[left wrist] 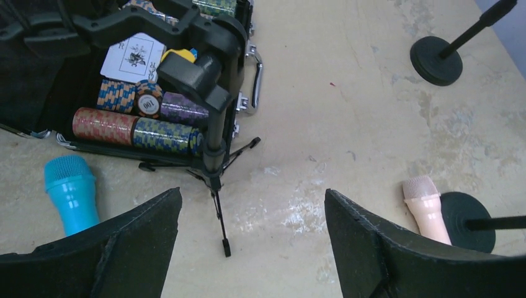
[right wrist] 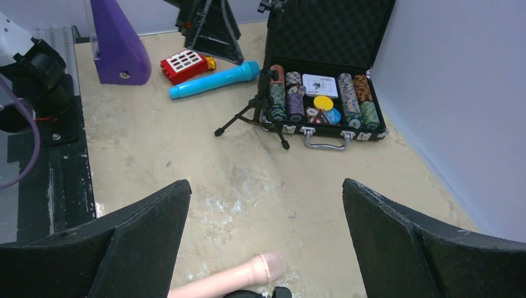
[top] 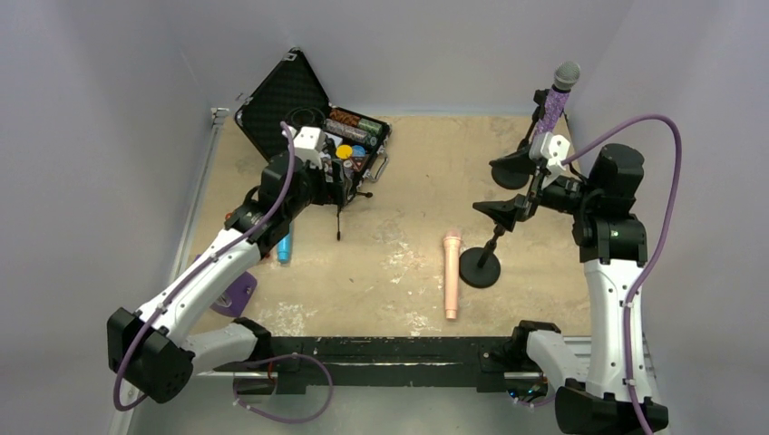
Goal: Attach the microphones to the stand
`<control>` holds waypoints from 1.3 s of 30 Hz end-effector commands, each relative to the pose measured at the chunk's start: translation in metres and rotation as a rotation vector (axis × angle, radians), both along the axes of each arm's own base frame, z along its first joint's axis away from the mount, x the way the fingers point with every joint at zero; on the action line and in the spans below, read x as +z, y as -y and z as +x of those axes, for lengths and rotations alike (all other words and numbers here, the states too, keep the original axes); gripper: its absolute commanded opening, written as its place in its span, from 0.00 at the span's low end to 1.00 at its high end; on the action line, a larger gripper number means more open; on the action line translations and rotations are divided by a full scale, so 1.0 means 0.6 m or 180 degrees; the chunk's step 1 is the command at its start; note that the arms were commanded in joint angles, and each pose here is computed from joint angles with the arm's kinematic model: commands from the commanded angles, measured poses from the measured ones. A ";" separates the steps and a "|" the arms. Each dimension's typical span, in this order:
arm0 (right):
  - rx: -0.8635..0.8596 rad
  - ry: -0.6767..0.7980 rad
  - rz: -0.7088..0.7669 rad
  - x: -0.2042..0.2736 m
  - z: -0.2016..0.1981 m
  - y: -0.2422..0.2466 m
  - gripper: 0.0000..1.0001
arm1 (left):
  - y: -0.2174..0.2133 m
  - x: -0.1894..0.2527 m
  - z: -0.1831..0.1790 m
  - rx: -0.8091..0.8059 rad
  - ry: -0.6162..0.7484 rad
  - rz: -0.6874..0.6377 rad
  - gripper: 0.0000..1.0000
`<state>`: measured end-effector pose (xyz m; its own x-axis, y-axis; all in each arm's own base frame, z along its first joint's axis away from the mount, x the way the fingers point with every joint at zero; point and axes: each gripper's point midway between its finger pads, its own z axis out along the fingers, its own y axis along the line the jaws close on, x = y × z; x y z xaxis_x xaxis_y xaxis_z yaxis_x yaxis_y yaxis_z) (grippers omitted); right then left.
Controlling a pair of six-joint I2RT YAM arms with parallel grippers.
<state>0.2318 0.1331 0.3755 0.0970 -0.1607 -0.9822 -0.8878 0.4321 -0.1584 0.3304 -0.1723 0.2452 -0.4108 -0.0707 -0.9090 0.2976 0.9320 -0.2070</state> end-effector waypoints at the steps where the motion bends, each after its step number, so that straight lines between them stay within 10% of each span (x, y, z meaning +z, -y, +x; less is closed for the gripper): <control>1: 0.0192 0.0031 0.0085 0.008 -0.013 -0.011 0.95 | 0.005 0.045 0.054 0.0195 0.0309 -0.0194 0.86; 20: 0.0295 0.0004 0.0139 0.009 -0.020 -0.016 0.95 | -0.001 -0.009 0.157 0.0607 0.0654 0.0082 0.53; 26: 0.0313 0.0002 0.0142 0.011 -0.021 -0.016 0.95 | 0.014 -0.016 0.138 0.0280 0.0771 0.0145 0.00; 39: 0.0347 0.0000 0.0130 0.003 -0.024 -0.017 0.95 | 0.169 0.027 -0.005 -0.0871 0.0877 -0.0142 0.00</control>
<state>0.2230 0.1407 0.3766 0.0974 -0.1178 -0.9882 -0.9200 0.3680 -0.1346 0.3505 -0.2326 0.2197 -0.2324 0.0427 -0.9717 0.4833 0.8720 -0.0773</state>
